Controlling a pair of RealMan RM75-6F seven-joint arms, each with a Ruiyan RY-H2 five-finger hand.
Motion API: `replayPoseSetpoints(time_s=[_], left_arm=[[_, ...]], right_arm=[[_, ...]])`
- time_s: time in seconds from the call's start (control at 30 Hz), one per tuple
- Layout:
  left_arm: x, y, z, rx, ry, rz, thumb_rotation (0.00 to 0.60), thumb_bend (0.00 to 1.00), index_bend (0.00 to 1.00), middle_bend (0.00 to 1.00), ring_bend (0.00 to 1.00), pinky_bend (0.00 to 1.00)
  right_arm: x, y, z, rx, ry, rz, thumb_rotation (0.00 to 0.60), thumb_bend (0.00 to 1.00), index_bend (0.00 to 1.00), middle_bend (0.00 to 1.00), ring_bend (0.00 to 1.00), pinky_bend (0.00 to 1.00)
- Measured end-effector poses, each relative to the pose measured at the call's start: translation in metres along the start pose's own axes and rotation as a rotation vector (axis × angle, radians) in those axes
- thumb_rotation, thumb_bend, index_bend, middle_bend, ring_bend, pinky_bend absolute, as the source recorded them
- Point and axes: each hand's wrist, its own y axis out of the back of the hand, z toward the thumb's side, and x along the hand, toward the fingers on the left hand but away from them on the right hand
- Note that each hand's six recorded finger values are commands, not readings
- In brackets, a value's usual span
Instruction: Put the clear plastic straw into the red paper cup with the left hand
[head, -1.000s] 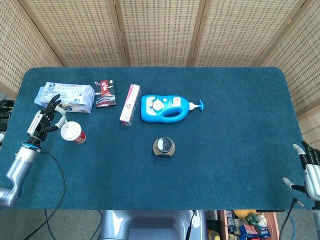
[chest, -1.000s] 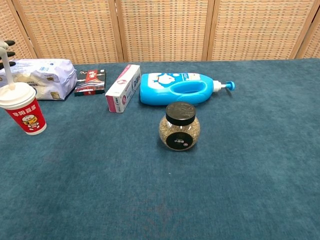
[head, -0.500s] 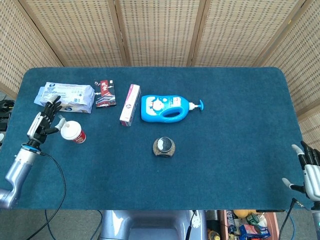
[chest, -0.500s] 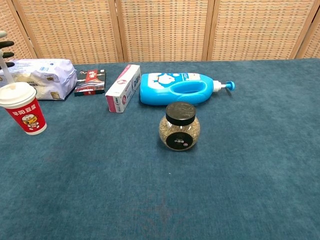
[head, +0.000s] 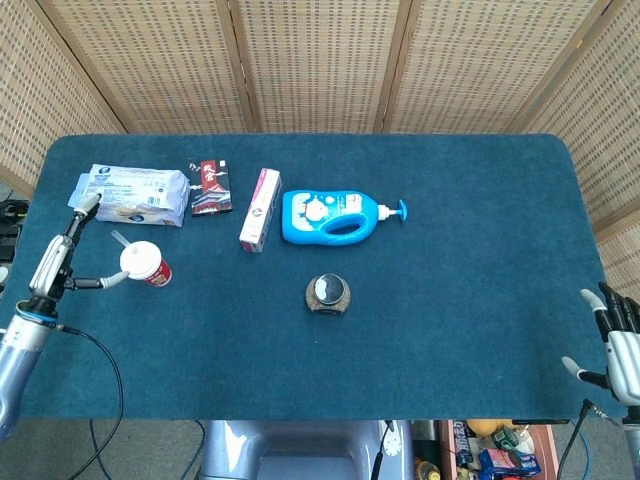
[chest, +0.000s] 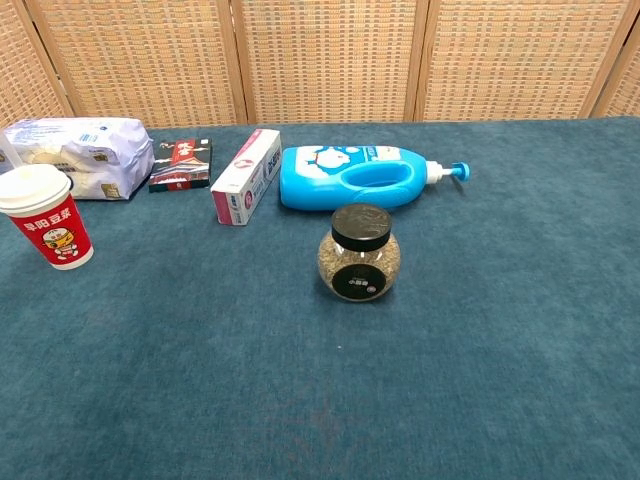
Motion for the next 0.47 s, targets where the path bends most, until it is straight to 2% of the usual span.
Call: replayPoseSetpoints(time_s=[0.17,0.3,0.47], left_arm=[[-0.032,-0.003,0.009,0.324,0.033,0.014,0.600,0.00,0.00,0.00,0.00,0.00],[-0.061,-0.011,0.018,0.562,0.096,0.018,0.600,0.00,0.00,0.00,0.00,0.00],[-0.094,-0.023,0.035,0.754,0.190,0.007,0.600,0.00,0.00,0.00,0.00,0.00]], right_arm=[[0.004,0.004,0.004,-0.002,0.019,-0.013,0.600,0.00,0.00,0.00,0.00,0.00],[0.006,0.009,0.005,0.002,0.027,-0.029,0.600,0.00,0.00,0.00,0.00,0.00],[0.010,0.016,0.007,0.049,0.032,-0.078,0.600,0.00,0.00,0.00,0.00,0.00]])
